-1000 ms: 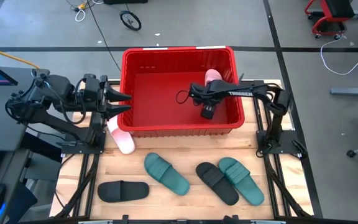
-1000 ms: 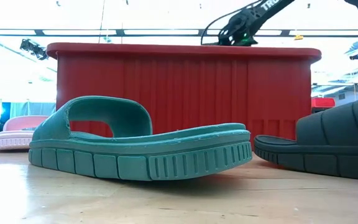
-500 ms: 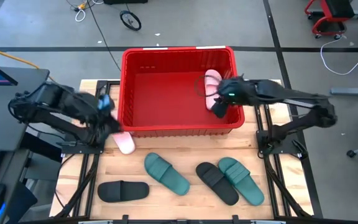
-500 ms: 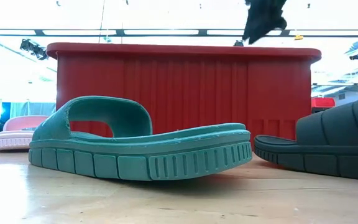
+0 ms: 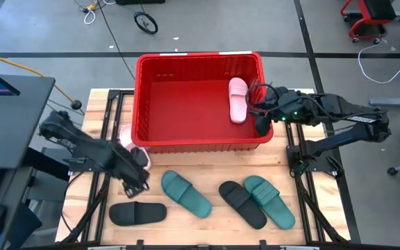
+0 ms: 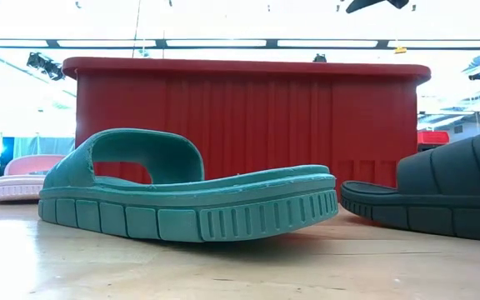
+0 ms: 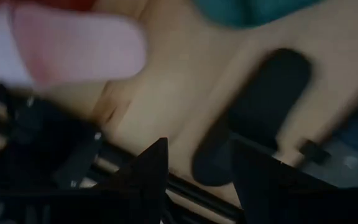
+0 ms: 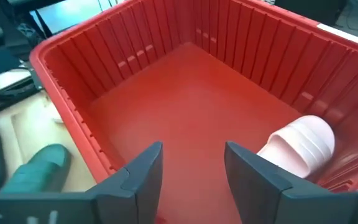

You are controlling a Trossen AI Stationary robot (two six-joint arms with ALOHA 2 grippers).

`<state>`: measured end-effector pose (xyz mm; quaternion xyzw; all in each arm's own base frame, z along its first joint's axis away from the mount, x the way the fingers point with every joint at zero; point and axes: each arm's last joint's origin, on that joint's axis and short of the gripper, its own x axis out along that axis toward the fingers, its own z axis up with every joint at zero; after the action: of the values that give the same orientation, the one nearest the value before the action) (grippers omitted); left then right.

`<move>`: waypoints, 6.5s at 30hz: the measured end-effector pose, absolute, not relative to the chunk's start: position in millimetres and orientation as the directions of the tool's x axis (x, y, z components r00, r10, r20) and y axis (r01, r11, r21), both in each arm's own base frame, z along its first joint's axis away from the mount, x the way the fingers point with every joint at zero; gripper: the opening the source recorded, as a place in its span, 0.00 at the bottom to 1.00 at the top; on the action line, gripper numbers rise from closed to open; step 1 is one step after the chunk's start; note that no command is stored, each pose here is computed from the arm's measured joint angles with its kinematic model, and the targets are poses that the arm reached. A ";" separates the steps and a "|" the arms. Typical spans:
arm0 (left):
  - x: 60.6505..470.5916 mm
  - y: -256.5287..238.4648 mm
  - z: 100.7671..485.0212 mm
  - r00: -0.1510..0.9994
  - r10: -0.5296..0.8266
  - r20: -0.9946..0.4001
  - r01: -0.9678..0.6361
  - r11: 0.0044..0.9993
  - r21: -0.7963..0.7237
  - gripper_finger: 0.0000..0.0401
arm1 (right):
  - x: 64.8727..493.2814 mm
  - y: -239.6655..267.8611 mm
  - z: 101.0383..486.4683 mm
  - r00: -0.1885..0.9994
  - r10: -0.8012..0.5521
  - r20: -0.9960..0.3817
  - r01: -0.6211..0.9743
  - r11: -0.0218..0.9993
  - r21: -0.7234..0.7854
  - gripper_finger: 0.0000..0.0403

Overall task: Pick and place slides into bin
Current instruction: Put the pink slipper into the red bin, then put the right black slipper into the red bin

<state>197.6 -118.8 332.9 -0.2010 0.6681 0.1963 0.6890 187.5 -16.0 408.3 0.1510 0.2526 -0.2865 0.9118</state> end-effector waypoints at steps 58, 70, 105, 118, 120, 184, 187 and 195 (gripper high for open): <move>207.3 -117.5 153.2 -0.014 0.201 -0.980 -0.553 0.814 0.175 0.02 | 249.0 -17.4 364.5 0.559 -0.472 -0.681 0.687 0.724 0.062 0.42; 247.8 -149.1 226.0 0.212 0.062 -0.975 -0.469 0.882 -0.046 0.02 | 248.9 -17.4 364.6 0.560 -0.472 -0.681 0.681 0.730 0.054 0.41; 266.1 -44.6 498.7 0.772 0.296 -0.563 -0.096 0.929 0.357 0.02 | 248.2 26.8 364.3 0.638 -0.335 -0.693 0.542 0.835 0.095 0.41; 394.3 70.8 361.4 0.378 0.440 -0.814 0.245 0.800 0.547 0.01 | 247.4 30.1 365.4 0.635 -0.399 -0.661 0.680 0.695 0.234 0.41; 410.2 84.3 337.4 0.336 0.445 -0.830 0.296 0.787 0.541 0.01 | 247.0 29.2 365.6 0.628 -0.431 -0.649 0.703 0.672 0.234 0.41; 377.0 56.1 387.0 0.341 0.231 -0.911 -0.144 0.971 0.192 0.30 | 221.0 98.0 357.2 0.637 -0.175 -0.751 0.608 0.712 0.350 0.37; 369.3 42.5 398.9 0.405 0.072 -0.912 -0.102 0.994 0.033 0.28 | 215.2 120.1 355.5 0.651 -0.101 -0.752 0.593 0.686 0.421 0.37; 360.8 5.0 410.3 0.434 -0.034 -0.900 -0.081 0.994 -0.077 0.25 | 208.9 174.1 330.2 0.599 -0.037 -0.800 0.679 0.553 0.483 0.38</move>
<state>360.8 5.0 410.3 -0.0542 0.5316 0.0139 0.8451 208.9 174.1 330.2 0.4152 0.3868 -0.2259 0.7918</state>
